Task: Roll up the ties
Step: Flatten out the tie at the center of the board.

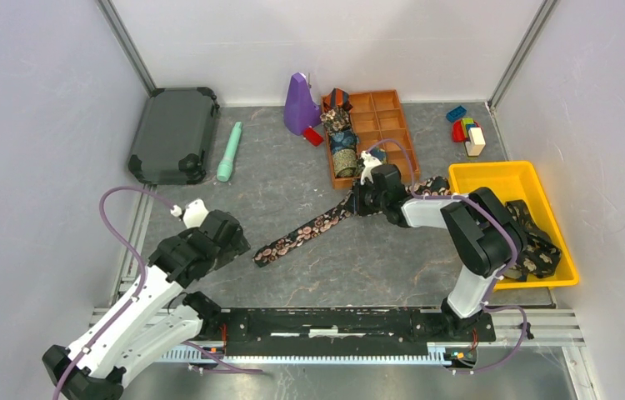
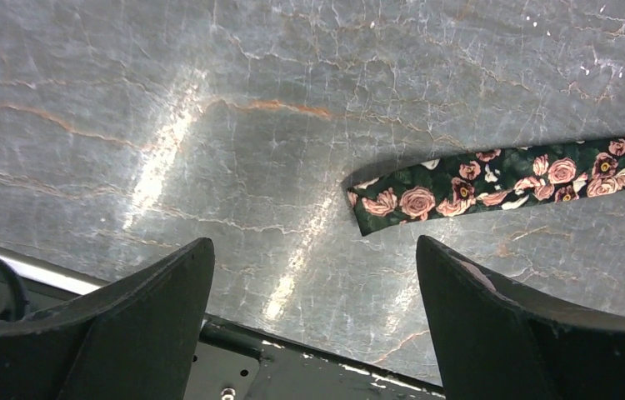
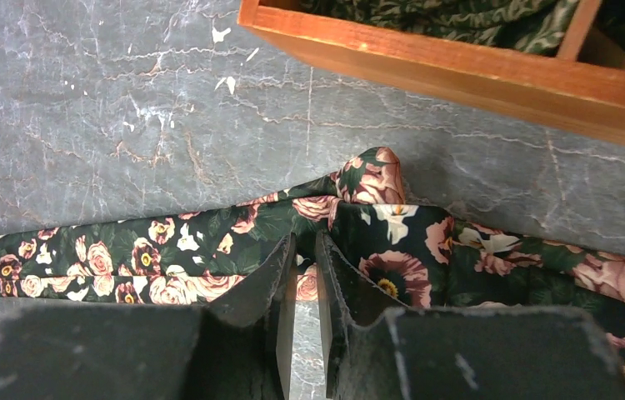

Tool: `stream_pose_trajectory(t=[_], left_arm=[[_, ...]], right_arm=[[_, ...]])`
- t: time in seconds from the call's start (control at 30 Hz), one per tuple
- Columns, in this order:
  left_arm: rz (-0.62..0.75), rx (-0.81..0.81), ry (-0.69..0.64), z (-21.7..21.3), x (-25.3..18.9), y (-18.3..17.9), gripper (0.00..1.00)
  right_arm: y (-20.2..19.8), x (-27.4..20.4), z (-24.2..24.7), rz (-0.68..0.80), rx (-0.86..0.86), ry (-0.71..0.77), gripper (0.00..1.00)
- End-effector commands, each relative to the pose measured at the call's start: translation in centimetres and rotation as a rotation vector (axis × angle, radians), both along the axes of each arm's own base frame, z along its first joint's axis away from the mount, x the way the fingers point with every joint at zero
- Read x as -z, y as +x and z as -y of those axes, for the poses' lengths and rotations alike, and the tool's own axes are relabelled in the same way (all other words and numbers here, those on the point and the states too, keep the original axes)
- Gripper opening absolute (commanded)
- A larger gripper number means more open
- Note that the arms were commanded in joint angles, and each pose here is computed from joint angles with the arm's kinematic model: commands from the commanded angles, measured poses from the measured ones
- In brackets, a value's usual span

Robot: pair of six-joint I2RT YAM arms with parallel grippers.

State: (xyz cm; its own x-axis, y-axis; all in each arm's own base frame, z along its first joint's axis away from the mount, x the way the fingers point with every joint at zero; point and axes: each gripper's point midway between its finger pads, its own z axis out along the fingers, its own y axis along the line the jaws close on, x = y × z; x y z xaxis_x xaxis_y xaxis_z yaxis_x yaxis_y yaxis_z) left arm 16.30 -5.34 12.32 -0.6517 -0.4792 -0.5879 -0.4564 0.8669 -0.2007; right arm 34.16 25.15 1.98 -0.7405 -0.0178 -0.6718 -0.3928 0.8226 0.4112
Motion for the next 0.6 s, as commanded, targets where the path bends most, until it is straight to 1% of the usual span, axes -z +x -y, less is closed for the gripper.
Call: stream_pose_trajectory(t=[0.0, 0.17, 0.33, 0.47, 0.57], left_arm=[[0.016, -0.062, -0.112, 1.1, 0.7, 0.1, 0.94], [0.007, -0.172, -0.229, 1.8, 2.9, -0.5, 0.88], [0.016, -0.267, -0.404, 3.6, 5.3, -0.1, 0.78], [0.054, -0.331, -0.520, 4.4, 6.3, 0.4, 0.68], [0.084, -0.355, -0.569, 4.6, 6.7, 0.8, 0.67]], right_arm=[[-3.1, 4.5, 3.2, -0.140, 0.021, -0.127, 0.21], [-3.4, 4.6, 3.3, -0.138, 0.020, -0.115, 0.21], [-3.5, 4.6, 3.3, -0.135, 0.016, -0.111, 0.21], [-3.6, 4.6, 3.3, -0.134, 0.013, -0.108, 0.21], [-3.6, 4.6, 3.2, -0.133, 0.008, -0.104, 0.20]])
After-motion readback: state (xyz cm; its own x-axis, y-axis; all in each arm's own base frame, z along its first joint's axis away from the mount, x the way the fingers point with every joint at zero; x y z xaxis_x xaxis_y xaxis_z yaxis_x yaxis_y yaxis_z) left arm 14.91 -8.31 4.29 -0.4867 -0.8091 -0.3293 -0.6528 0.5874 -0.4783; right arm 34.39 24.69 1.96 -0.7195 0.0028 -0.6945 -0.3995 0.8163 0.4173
